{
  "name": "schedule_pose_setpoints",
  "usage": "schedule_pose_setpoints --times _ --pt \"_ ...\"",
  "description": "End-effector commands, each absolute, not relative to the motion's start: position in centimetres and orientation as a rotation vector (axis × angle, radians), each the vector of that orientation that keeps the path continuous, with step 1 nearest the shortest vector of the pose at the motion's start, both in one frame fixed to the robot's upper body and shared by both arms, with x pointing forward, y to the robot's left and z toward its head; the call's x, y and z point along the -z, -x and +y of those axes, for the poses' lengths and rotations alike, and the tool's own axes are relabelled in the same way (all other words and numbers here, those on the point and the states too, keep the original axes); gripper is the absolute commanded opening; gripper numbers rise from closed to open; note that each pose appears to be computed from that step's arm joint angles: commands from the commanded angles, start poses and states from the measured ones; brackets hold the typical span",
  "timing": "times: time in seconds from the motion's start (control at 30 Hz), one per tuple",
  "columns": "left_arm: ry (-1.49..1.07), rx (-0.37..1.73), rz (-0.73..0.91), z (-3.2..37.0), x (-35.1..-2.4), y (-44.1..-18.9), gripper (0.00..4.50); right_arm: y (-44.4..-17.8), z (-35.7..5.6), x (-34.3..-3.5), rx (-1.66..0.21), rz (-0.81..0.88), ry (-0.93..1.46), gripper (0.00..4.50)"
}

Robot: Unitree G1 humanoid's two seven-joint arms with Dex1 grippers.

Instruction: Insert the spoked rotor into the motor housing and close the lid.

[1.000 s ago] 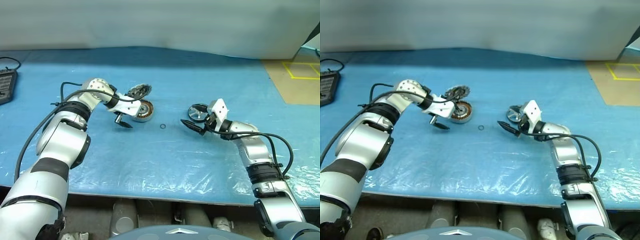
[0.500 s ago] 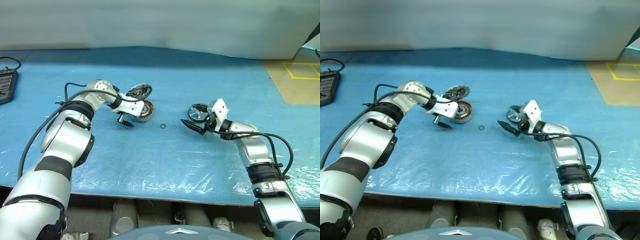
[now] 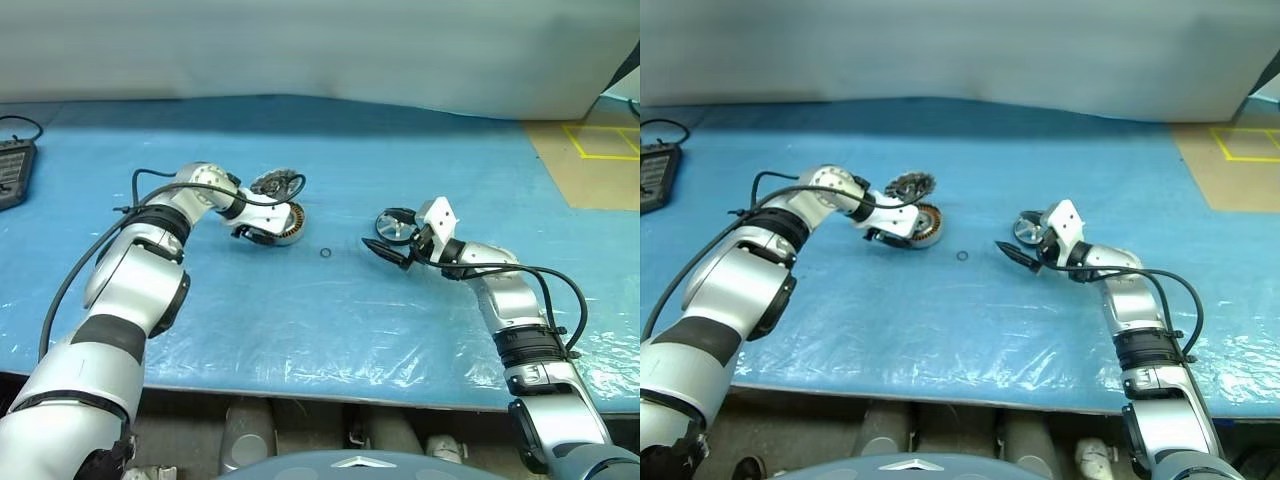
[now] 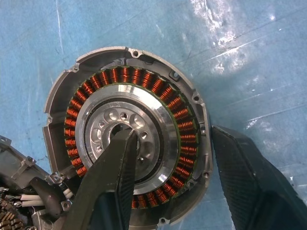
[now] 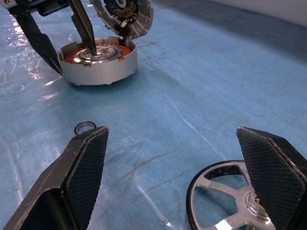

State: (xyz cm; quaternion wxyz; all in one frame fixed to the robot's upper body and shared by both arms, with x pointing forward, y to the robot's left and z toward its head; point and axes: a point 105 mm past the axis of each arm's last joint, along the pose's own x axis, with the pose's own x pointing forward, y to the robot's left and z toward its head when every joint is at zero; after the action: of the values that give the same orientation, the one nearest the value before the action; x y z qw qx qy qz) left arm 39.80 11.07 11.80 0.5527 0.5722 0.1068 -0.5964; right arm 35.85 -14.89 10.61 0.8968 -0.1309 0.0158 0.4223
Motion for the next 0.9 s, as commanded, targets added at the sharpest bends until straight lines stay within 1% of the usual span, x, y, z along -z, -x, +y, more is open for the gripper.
schedule_pose_setpoints --times 0.03,0.2,0.47,0.67,0.8,0.9 --pt "-1.342 1.479 0.275 11.6 -10.5 -38.8 2.07 -35.9 -15.0 -12.3 -0.871 -0.025 0.289 4.50" --pt "-1.320 1.601 0.248 11.6 -10.0 -37.2 2.07 -35.9 -14.7 -12.3 -0.881 -0.026 0.287 4.50" --pt "-1.315 1.826 0.154 11.1 -9.6 -33.7 2.07 -36.0 -14.5 -12.1 -0.895 -0.021 0.286 4.50" --pt "-1.313 1.926 0.082 9.9 -9.3 -31.0 2.07 -35.9 -14.1 -12.0 -0.908 -0.020 0.285 4.50" --pt "-1.301 1.956 0.069 9.3 -9.4 -30.1 2.07 -35.8 -14.0 -12.0 -0.914 -0.019 0.284 4.50" --pt "-1.300 1.963 0.076 9.1 -9.4 -29.9 2.07 -35.8 -14.0 -11.9 -0.916 -0.018 0.284 4.50"
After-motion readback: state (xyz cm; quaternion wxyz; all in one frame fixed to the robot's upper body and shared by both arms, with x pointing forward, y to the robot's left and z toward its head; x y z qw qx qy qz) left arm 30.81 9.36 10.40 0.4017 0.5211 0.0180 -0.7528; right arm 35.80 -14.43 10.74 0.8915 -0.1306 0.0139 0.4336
